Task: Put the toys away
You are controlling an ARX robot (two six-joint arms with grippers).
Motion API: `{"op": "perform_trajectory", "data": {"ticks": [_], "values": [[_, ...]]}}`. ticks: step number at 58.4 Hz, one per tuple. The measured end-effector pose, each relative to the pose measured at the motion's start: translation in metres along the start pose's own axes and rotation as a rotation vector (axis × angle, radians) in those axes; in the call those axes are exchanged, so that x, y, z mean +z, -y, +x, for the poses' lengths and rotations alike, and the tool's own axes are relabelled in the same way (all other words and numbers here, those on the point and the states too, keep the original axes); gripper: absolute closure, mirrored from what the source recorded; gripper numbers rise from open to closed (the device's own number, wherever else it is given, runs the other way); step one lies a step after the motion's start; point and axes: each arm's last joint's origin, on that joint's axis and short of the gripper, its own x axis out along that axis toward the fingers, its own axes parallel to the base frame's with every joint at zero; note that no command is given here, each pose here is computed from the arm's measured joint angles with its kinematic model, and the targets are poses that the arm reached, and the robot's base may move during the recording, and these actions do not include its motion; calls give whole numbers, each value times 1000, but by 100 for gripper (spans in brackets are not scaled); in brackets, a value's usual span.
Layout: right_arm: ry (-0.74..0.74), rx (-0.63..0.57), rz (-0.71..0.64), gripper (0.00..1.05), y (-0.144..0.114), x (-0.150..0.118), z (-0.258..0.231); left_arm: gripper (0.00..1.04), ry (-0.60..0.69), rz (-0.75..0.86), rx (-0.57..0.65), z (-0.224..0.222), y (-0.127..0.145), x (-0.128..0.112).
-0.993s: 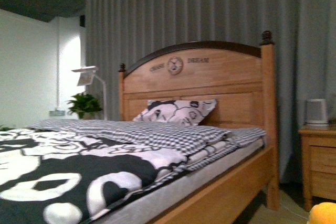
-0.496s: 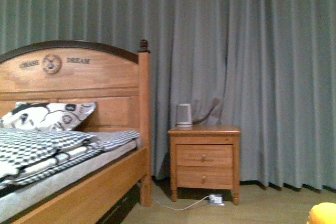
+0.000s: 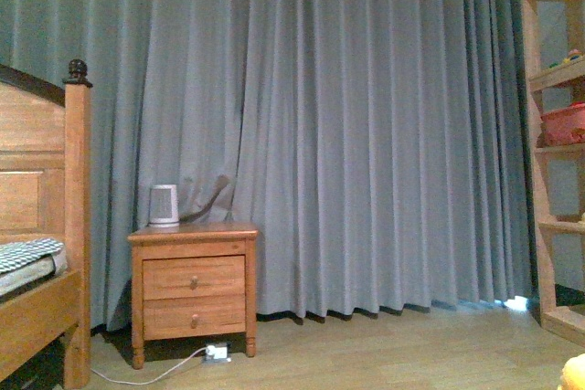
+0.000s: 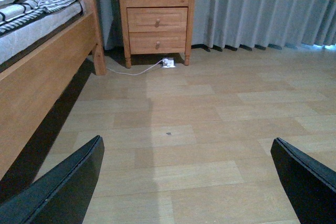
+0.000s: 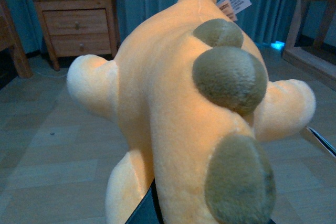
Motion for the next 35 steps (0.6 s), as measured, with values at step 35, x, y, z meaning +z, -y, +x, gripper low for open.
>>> {"op": "perform_trajectory", "data": {"ticks": [35], "values": [[0, 13, 0, 98, 0, 0, 0, 6, 0, 0, 2, 0, 0, 0]]}}
